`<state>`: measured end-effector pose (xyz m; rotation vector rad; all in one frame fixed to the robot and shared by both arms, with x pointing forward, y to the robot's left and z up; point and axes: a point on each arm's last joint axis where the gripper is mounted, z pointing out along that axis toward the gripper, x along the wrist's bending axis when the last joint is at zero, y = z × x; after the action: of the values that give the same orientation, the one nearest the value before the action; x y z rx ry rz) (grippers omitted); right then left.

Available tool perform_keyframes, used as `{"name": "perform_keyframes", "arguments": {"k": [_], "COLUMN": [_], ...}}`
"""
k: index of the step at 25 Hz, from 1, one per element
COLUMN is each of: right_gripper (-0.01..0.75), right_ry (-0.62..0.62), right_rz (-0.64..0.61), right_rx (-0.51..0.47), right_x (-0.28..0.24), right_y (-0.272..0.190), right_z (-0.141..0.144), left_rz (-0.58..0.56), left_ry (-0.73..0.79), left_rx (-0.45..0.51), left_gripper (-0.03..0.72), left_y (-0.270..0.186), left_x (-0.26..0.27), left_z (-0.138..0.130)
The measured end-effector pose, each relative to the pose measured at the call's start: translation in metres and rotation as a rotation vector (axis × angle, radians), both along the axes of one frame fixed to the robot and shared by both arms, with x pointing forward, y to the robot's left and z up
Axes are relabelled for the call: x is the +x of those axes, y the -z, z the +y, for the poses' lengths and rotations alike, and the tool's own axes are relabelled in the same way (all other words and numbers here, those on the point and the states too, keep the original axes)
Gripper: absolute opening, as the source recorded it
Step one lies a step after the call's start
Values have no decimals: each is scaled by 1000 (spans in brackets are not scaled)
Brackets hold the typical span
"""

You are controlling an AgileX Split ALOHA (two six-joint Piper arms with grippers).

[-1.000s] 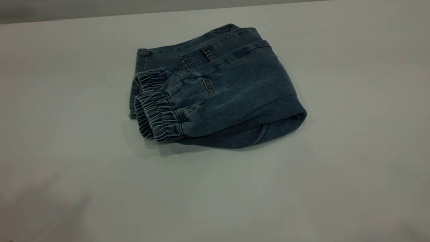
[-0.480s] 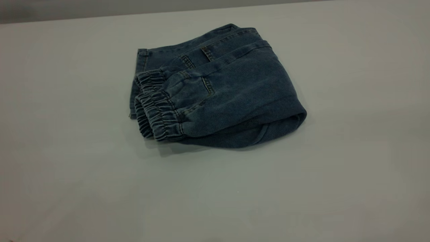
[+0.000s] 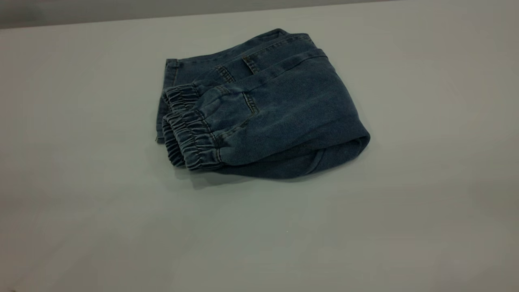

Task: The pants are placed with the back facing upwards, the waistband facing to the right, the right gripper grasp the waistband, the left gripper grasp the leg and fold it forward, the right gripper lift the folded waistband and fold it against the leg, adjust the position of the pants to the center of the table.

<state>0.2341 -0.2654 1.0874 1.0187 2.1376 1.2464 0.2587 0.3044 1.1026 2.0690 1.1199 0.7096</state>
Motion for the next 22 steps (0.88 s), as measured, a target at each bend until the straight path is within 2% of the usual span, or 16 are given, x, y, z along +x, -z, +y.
{"name": "perform_keyframes", "arguments": {"k": [6,11,19,22], "right_gripper": [590,590,590,590], "right_ry": [143,230,250,250], "right_rz": [-92,-38,-26,-26], "right_rx": [31,28,34,34], "right_x": [-12,-7,-6,-6], "right_y": [14,32,32,32], "right_z": [-13,-19,-20,-20], "left_rz": [32,2,-59,-88], "left_ry": [0,4,-9,-25], "left_rx": [22,7,-65,-123], "left_gripper": [494,494,494,494], "left_y": [24,36,47,46], "left_x": [-2,-4,-10,-15], "left_z": [1,2,6,8]}}
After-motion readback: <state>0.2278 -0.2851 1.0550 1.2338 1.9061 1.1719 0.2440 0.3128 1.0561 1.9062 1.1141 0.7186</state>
